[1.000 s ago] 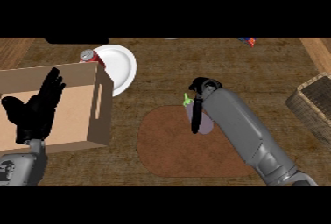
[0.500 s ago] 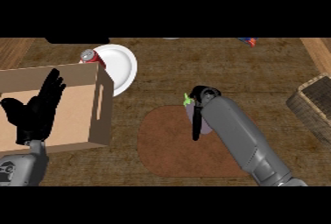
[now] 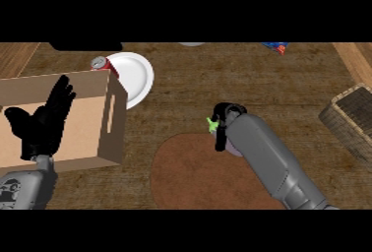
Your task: Pick the eggplant from the cutting board and place it in the basket
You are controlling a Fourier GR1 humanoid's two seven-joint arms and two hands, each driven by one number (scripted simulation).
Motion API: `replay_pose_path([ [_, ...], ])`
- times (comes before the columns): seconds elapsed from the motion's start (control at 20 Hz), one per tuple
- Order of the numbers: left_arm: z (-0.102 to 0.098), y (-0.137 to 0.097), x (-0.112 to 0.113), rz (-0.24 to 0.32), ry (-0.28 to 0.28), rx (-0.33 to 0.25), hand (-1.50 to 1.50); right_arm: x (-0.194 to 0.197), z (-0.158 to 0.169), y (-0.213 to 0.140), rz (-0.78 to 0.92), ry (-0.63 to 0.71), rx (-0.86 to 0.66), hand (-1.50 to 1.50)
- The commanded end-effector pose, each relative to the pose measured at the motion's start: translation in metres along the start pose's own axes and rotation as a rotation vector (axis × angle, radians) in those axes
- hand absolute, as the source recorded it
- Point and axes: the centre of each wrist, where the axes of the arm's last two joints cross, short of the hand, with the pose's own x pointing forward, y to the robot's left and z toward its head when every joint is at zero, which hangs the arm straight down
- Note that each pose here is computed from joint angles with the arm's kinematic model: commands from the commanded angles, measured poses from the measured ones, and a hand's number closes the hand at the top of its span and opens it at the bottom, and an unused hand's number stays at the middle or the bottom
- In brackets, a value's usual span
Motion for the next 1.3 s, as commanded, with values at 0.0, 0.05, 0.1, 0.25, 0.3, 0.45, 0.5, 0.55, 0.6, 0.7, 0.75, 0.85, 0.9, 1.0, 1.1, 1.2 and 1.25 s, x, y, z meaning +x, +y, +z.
replay_pose_path([
  [0.0, 0.005, -0.006, -0.001, 0.003, -0.003, 0.009, 0.0, -0.015, -0.006, 0.002, 0.03, -0.037, 0.108, 1.5],
  [0.05, 0.005, 0.001, -0.004, 0.003, 0.008, 0.02, 0.0, -0.021, -0.013, 0.017, -0.017, -0.034, 0.12, 1.5],
  [0.1, 0.01, -0.004, -0.011, 0.008, 0.002, -0.004, 0.0, -0.015, -0.02, 0.023, -0.02, -0.034, 0.141, 1.5],
  [0.25, 0.007, -0.002, 0.001, 0.003, 0.002, 0.006, 0.0, -0.005, -0.016, 0.036, 0.003, -0.038, 0.113, 1.5],
  [0.3, -0.003, -0.005, -0.004, 0.014, 0.017, 0.017, 0.0, -0.016, -0.008, 0.021, -0.01, -0.047, 0.101, 1.5],
  [0.45, 0.003, 0.008, 0.001, -0.005, 0.011, 0.025, 0.0, -0.015, -0.018, 0.043, -0.14, -0.045, -0.044, 1.5],
  [0.5, -0.001, -0.002, 0.005, 0.005, -0.002, 0.0, 0.0, -0.007, -0.008, 0.033, -0.239, -0.045, -0.167, 1.5],
  [0.55, 0.005, 0.009, -0.003, -0.019, 0.006, 0.012, 0.0, -0.006, 0.003, 0.027, -0.332, -0.068, -0.28, 1.5],
  [0.6, 0.004, 0.018, -0.003, -0.009, 0.021, 0.032, 0.0, -0.009, 0.014, 0.015, -0.409, -0.076, -0.396, 1.5],
  [0.7, 0.006, 0.006, -0.006, 0.005, 0.024, 0.044, 0.0, -0.011, 0.025, 0.005, -0.561, -0.104, -0.604, 1.5],
  [0.75, 0.008, 0.011, -0.009, -0.001, 0.018, 0.027, 0.0, -0.01, 0.019, 0.017, -0.602, -0.101, -0.657, 1.5],
  [0.85, 0.006, 0.012, -0.008, -0.008, 0.002, 0.04, 0.0, -0.027, 0.005, 0.04, -0.708, -0.118, -0.739, 1.5],
  [0.9, 0.005, 0.007, -0.001, -0.002, 0.006, 0.013, 0.0, -0.02, 0.009, 0.042, -0.743, -0.138, -0.803, 1.5],
  [1.0, 0.007, -0.001, -0.004, 0.0, 0.009, 0.023, 0.0, -0.018, 0.021, 0.042, -0.845, -0.215, -0.92, 1.5],
  [1.1, 0.004, -0.002, -0.001, -0.002, -0.001, 0.014, 0.0, -0.017, 0.023, 0.052, -0.884, -0.286, -1.041, 1.5],
  [1.2, 0.003, 0.003, 0.004, 0.005, 0.003, -0.002, 0.0, 0.004, 0.051, 0.042, -0.974, -0.374, -1.115, 1.5],
  [1.25, 0.004, 0.003, -0.003, 0.01, 0.015, -0.006, 0.0, -0.001, 0.048, 0.054, -1.003, -0.404, -1.163, 1.5],
])
